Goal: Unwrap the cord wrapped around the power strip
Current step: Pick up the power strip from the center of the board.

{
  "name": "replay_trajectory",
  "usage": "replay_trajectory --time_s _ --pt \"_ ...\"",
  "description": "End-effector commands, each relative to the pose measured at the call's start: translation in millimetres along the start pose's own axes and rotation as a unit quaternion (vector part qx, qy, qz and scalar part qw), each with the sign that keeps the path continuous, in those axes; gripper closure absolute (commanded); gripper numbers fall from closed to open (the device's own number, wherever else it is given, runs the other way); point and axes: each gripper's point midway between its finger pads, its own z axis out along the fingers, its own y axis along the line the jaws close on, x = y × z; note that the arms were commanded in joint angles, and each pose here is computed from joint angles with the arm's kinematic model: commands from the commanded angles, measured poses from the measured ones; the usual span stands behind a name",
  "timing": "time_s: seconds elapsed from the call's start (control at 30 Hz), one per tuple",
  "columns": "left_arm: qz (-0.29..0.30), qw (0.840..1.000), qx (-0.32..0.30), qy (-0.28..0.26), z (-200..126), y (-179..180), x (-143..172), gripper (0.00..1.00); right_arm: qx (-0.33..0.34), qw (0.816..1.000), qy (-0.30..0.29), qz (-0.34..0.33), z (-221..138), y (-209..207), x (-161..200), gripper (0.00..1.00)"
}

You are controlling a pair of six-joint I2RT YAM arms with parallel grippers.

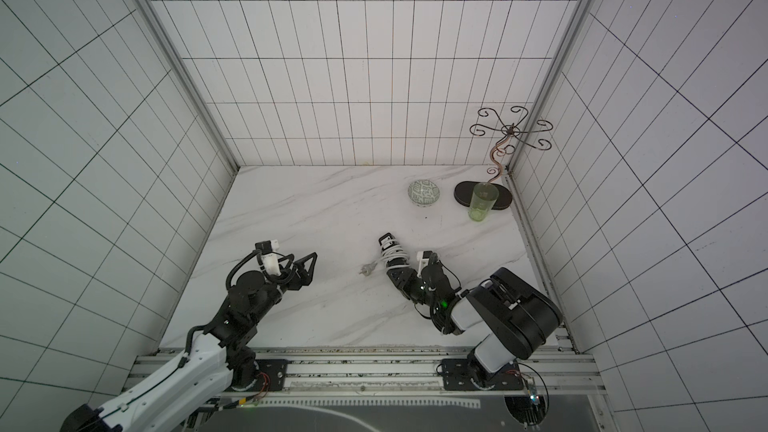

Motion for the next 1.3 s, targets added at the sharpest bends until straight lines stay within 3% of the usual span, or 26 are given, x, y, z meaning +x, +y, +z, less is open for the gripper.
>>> replay_trajectory --time_s 0.0,0.07,0.23,0.53,0.73,0.83,0.93,1.07,1.27 --pt "0.008 1.000 -0.013 -0.003 -2.5 6.9 2.9 0.03 -0.026 0.999 -0.019 -0.029 4.9 24.0 -11.8 0.93" --pt "0.011 1.000 -0.014 -0.006 -3.5 7.3 2.2 0.03 -0.023 0.998 -0.018 -0.047 3.3 25.0 -11.7 1.00" --pt "0.023 1.000 0.000 -0.010 -5.6 1.9 -0.9 0.03 -0.050 0.992 -0.004 -0.115 -3.5 45.1 -7.7 1.00" --pt "0.051 0.997 0.055 0.001 -6.1 -25.9 -9.8 0.04 -0.130 0.964 0.054 -0.224 -27.9 95.4 7.1 1.00" --pt "0.052 0.988 0.144 0.020 -12.6 -65.5 -16.5 0.08 -0.144 0.959 0.061 -0.236 -47.5 113.1 -4.9 1.00" --pt "0.067 0.970 0.229 0.041 -21.9 -102.2 -14.7 0.14 -0.148 0.959 0.056 -0.235 -56.2 122.3 -12.1 1.00" --pt "0.140 0.954 0.260 0.053 -26.5 -133.0 0.2 0.18 -0.149 0.959 0.061 -0.234 -61.3 130.9 -13.0 1.00" --pt "0.296 0.915 0.270 0.039 -32.0 -165.0 29.9 0.16 -0.155 0.959 0.062 -0.231 -68.7 142.0 -13.1 1.00" --pt "0.394 0.889 0.229 0.036 -4.9 -176.1 39.8 0.21 -0.167 0.957 0.071 -0.225 -75.9 152.8 -9.7 1.00"
